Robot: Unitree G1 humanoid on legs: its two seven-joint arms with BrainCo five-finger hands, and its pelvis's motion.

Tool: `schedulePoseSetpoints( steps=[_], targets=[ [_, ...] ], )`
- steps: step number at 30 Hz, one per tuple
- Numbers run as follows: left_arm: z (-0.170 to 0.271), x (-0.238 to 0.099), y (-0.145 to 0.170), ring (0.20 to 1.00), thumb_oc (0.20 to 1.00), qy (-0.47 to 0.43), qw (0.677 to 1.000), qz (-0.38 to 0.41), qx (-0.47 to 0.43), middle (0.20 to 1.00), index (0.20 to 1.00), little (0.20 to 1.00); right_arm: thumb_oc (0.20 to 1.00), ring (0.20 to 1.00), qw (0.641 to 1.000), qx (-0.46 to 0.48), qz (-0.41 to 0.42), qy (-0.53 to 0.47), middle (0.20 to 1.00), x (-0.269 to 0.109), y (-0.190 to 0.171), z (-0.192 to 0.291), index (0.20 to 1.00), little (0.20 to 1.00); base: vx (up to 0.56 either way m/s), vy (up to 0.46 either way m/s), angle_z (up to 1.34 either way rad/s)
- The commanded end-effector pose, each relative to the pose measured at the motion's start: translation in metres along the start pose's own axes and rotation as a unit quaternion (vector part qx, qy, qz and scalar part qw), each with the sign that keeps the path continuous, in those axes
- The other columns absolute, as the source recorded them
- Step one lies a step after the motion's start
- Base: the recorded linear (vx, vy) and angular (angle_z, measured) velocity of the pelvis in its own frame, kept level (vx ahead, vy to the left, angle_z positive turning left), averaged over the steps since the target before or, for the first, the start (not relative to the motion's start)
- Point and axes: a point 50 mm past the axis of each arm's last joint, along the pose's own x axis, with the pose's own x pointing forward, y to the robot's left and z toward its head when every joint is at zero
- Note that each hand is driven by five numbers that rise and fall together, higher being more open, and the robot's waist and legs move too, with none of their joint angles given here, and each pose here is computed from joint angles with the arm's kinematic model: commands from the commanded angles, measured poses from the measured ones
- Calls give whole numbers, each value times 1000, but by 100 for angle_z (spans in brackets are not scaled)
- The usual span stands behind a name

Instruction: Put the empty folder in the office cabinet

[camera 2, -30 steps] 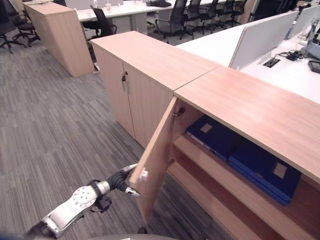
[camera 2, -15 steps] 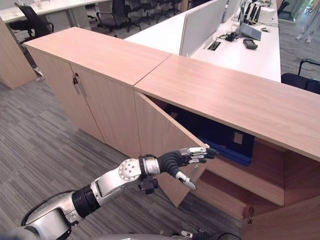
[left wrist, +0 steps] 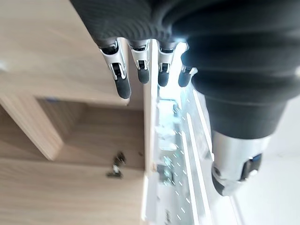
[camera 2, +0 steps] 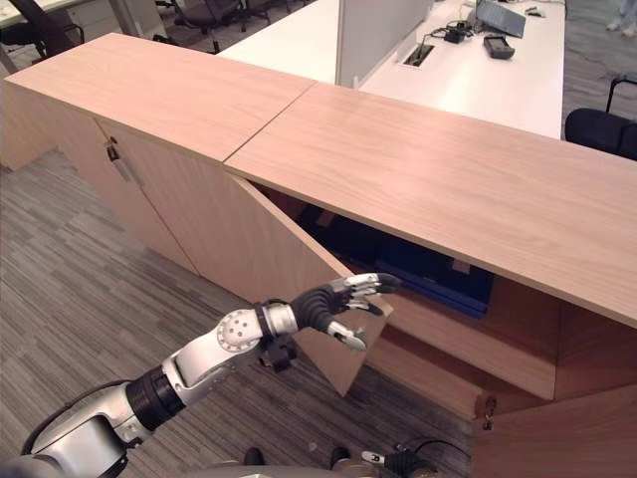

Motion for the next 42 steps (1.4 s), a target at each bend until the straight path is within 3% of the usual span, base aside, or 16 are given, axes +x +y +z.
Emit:
schedulePoseSetpoints(
  steps=[1,5,8,11,13,20,26,27,28,30,31,34,42],
  targets=[
    [24,-20,12,1000,1000,-65,998,1,13,1000,1000,1000,1000,1000,1000,4,-17,-1,1000,-1,-19,-5,1000,1000,45,189,-57],
    [-5,-65,22,1000,1000,-65,980,45,-182,1000,1000,1000,1000,1000,1000,1,4,16,1000,-2,-18,-13,1000,1000,75,210,-147],
    [-32,-103,26,1000,1000,-80,945,144,-284,1000,1000,1000,1000,1000,999,19,22,30,1000,-4,-8,-26,1000,1000,-19,263,-65],
    [-87,-146,21,1000,1000,-20,887,297,-353,1000,1000,1000,1000,1000,997,58,29,45,1000,-4,-2,-31,1000,1000,-133,344,-35],
    [-112,-167,12,1000,1000,27,859,366,-355,1000,1000,1000,1000,1000,996,78,23,44,1000,-5,-5,-31,1000,1000,-141,313,-33],
    [-168,-190,-12,1000,1000,187,819,412,-353,1000,1000,1000,1000,1000,994,97,16,37,1000,-4,-11,-25,1000,1000,-120,188,-50],
    [-220,-236,-37,1000,1000,386,716,468,-344,1000,1000,1000,1000,1000,991,122,22,48,1000,-5,-3,-32,1000,1000,-79,34,-90],
    [-220,-235,-36,1000,1000,385,717,468,-344,1000,1000,1000,1000,1000,991,122,21,47,1000,-5,-3,-32,1000,1000,34,-17,-63],
    [-231,-255,-59,1000,1000,444,666,477,-364,1000,1000,1000,1000,1000,989,132,18,63,1000,-6,-3,-40,1000,1000,35,-31,-55],
    [-233,-262,-68,1000,1000,466,647,476,-370,1000,1000,1000,1000,1000,988,137,15,67,1000,-7,-4,-43,1000,1000,34,-70,-101],
    [-235,-282,-82,1000,1000,509,610,482,-371,1000,1000,1000,1000,1000,983,164,5,80,1000,-8,-7,-52,1000,1000,45,-142,-92],
    [-234,-289,-82,1000,1000,524,598,487,-362,1000,1000,1000,1000,1000,979,188,-9,84,1000,-9,-15,-54,1000,1000,23,-186,-45],
    [-235,-279,-77,1000,1000,512,608,496,-350,1000,1000,1000,1000,1000,959,262,-49,96,1000,-13,-31,-68,1000,1000,-9,-180,-34]
  ],
)
